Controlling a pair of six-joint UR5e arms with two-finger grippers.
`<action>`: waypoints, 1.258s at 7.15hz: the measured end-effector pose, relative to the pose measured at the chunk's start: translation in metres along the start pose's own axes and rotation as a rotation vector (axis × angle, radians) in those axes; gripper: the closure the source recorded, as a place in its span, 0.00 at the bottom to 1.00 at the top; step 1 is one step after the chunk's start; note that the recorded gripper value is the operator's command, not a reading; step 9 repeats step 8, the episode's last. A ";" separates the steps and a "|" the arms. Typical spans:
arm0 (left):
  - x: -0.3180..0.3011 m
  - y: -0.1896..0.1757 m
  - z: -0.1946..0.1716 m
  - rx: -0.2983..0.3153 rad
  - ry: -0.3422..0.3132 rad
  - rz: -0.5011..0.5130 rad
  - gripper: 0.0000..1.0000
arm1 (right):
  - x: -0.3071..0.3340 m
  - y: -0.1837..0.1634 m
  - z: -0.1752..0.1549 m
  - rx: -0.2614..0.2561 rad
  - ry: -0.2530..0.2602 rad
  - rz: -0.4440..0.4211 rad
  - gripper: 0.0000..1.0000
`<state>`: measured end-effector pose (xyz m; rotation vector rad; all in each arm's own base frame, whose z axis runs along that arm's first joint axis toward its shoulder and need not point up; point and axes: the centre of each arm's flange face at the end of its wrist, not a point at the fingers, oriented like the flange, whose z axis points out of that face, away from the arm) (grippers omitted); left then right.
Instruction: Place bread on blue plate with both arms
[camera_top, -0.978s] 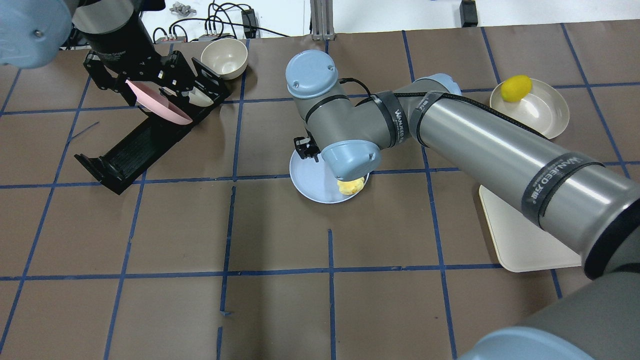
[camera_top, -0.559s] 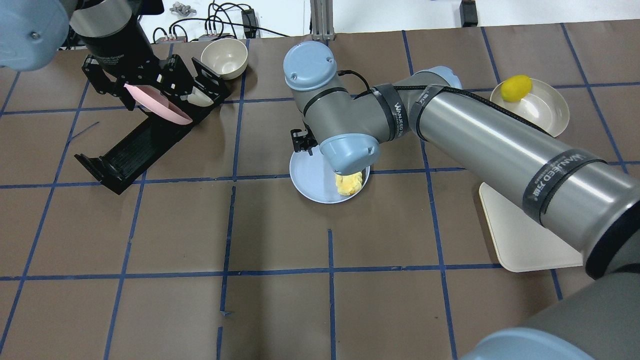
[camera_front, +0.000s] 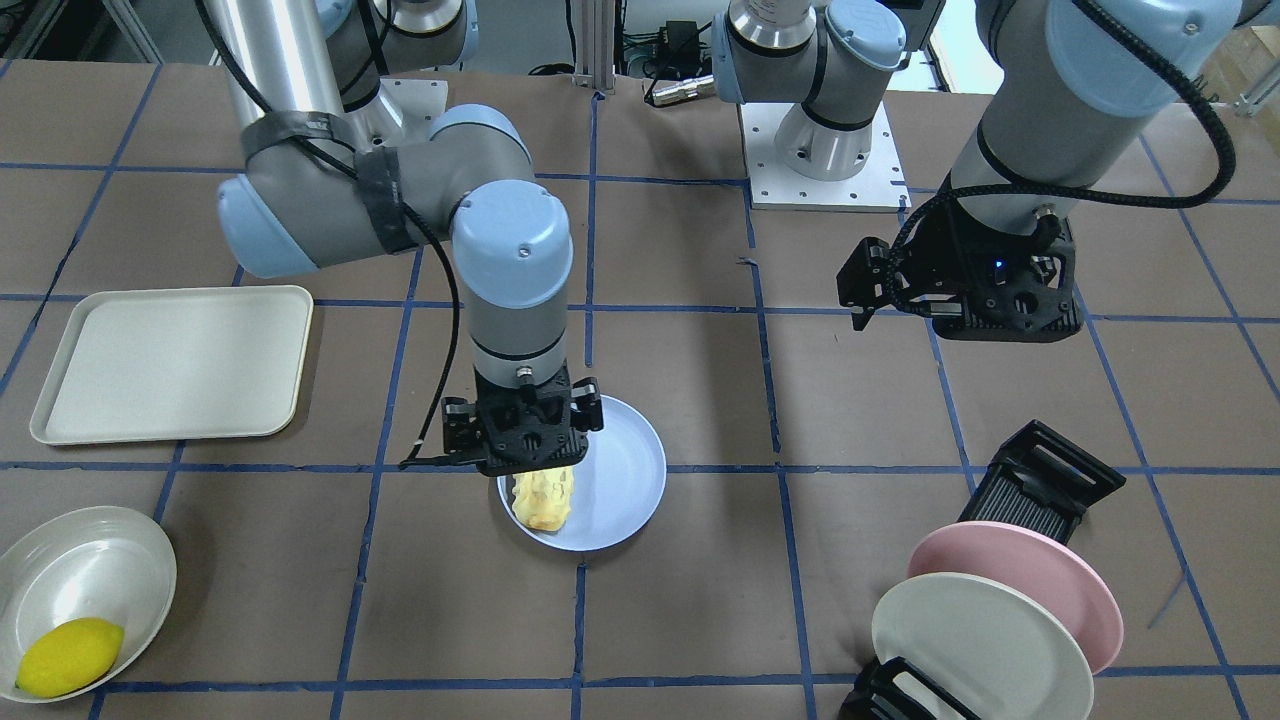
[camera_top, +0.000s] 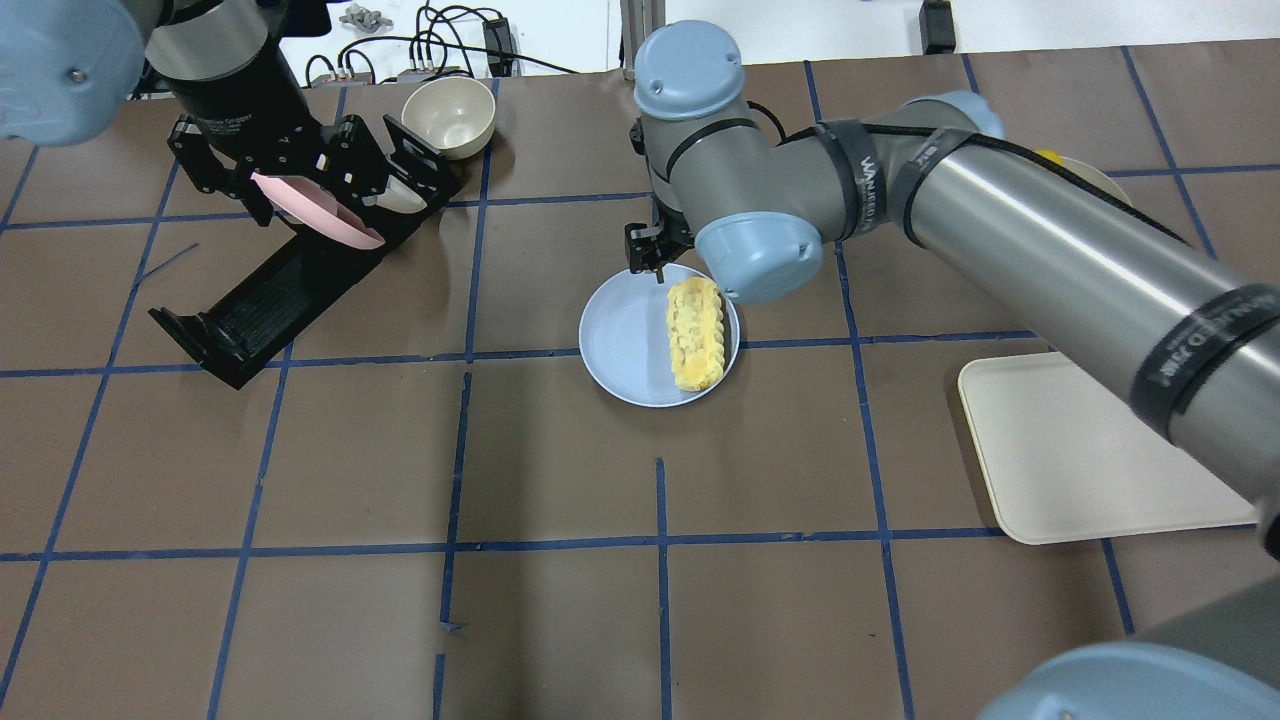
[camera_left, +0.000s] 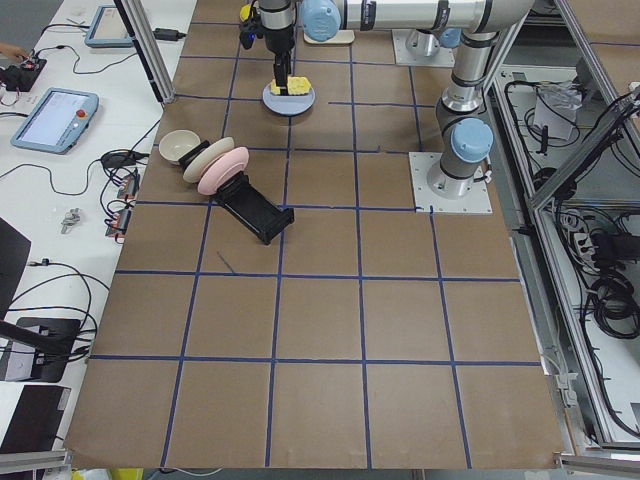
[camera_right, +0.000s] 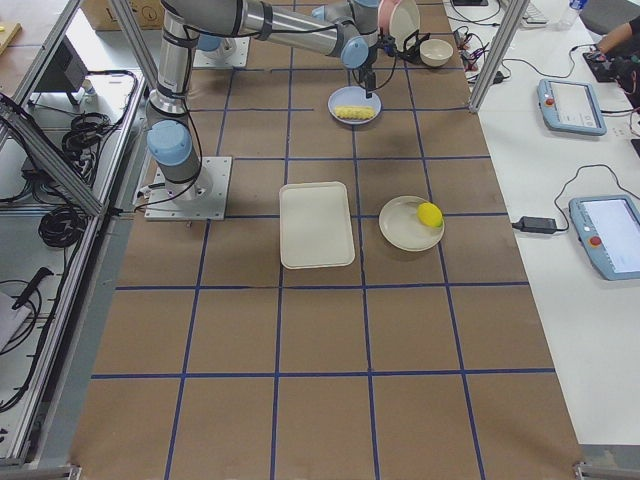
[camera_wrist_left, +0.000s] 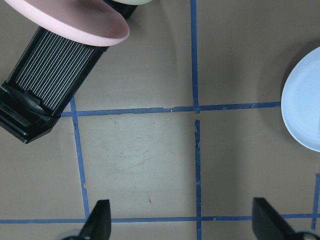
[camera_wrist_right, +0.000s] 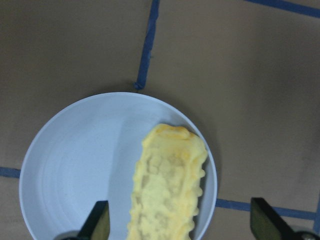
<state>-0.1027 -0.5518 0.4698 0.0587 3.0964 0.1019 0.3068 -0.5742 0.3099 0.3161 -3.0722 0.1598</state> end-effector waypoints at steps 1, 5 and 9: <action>0.000 0.000 0.000 0.000 0.000 0.000 0.00 | 0.034 0.001 -0.024 -0.010 -0.006 0.002 0.00; 0.001 0.001 0.000 -0.003 0.002 -0.003 0.00 | 0.165 0.056 -0.131 -0.086 -0.064 -0.025 0.00; 0.002 0.006 -0.007 -0.014 0.006 -0.014 0.00 | 0.162 0.090 -0.129 -0.093 -0.181 0.009 0.00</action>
